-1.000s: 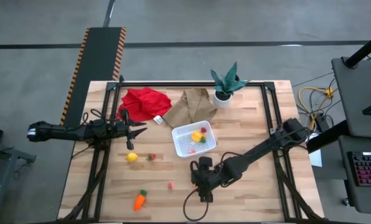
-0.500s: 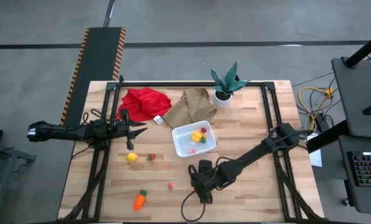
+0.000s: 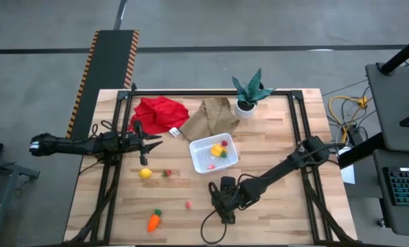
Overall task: Pick and placing Produce into tupperware
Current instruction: Put the right peach into the white bin
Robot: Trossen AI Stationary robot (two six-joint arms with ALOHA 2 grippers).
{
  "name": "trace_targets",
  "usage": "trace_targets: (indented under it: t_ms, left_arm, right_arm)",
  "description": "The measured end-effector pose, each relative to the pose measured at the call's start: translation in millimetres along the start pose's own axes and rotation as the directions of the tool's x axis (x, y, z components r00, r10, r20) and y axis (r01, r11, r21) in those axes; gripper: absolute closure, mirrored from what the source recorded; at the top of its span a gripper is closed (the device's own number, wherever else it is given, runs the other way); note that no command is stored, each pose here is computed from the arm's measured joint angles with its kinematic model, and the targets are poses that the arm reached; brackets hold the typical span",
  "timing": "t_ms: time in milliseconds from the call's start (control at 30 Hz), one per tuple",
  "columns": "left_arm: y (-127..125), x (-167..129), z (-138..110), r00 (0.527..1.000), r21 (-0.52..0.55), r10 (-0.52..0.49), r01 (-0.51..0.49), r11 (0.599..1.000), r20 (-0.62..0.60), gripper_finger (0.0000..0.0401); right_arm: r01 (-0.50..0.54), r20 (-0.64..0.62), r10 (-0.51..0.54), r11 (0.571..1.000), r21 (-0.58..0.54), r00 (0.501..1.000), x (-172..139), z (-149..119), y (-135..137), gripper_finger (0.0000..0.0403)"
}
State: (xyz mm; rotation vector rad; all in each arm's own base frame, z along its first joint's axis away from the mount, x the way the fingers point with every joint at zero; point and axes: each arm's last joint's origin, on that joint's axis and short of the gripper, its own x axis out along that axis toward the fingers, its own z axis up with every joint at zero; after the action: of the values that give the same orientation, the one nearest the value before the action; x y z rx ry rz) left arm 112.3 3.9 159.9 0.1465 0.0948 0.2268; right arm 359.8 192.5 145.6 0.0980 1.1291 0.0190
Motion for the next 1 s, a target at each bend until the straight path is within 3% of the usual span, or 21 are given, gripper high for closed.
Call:
trace_targets:
  t_ms: [1000]
  left_arm:
    - [-0.6,1.2,-1.8,1.0,0.006,-0.003,0.003,1.0,-0.02,0.0321]
  right_arm:
    - [0.028,-0.033,-0.028,1.0,-0.009,0.999,5.6,-11.0,-4.8,0.0077]
